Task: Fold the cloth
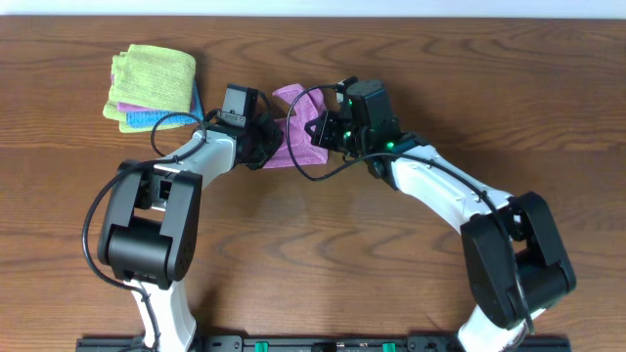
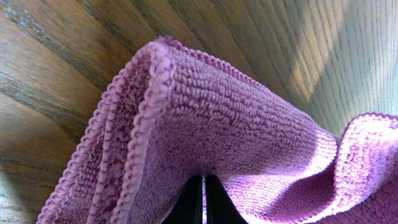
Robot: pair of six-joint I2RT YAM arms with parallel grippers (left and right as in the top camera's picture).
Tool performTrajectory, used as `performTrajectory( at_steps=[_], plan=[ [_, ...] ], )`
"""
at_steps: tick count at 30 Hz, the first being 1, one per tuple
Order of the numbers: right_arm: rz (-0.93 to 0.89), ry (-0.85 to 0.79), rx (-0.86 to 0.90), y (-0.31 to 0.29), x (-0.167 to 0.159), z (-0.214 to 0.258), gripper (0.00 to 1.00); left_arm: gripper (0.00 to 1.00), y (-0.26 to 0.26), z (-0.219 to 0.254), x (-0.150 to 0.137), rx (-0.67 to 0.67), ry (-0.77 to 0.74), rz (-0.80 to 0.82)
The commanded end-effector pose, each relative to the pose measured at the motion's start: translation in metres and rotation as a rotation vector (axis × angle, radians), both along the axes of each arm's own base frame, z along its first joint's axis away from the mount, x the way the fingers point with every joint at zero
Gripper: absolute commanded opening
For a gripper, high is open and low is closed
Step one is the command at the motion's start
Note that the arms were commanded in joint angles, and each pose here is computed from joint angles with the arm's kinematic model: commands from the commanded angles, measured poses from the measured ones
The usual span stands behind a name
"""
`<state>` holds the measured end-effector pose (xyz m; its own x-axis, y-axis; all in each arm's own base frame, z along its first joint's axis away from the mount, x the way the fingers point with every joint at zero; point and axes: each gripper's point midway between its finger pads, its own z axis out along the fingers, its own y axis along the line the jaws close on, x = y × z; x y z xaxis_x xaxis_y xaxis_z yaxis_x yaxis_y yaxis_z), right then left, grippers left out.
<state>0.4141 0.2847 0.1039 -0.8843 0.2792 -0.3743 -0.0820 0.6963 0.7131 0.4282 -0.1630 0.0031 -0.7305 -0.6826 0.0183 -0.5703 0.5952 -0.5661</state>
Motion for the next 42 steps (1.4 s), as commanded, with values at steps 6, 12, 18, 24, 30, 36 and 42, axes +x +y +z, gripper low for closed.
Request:
performTrajectory(
  at_steps=[6,12,18,24,30,36,42],
  plan=[
    [0.07,-0.008,0.009,0.014,-0.014,0.004,0.01,0.06,0.005,0.014,0.012,-0.006,-0.049,-0.042],
    [0.108,-0.021,0.002,0.02,-0.019,0.004,0.01,0.06,0.025,0.04,0.023,0.015,-0.091,-0.039],
    [0.127,-0.022,-0.01,0.023,-0.024,0.002,0.01,0.06,0.041,0.062,0.028,0.05,-0.115,-0.067],
    [0.146,-0.047,0.003,0.032,-0.026,0.007,0.01,0.06,0.063,0.089,0.034,0.11,-0.17,-0.04],
    [0.14,-0.064,-0.021,0.04,-0.029,0.006,0.01,0.06,0.083,0.11,0.033,0.139,-0.199,0.002],
    [0.111,-0.08,-0.048,0.039,-0.021,0.005,0.01,0.06,0.091,0.113,0.025,0.153,-0.181,-0.004],
    [0.129,-0.065,-0.076,0.048,-0.01,0.0,0.01,0.06,0.091,0.11,0.02,0.159,-0.161,-0.015]
  ],
)
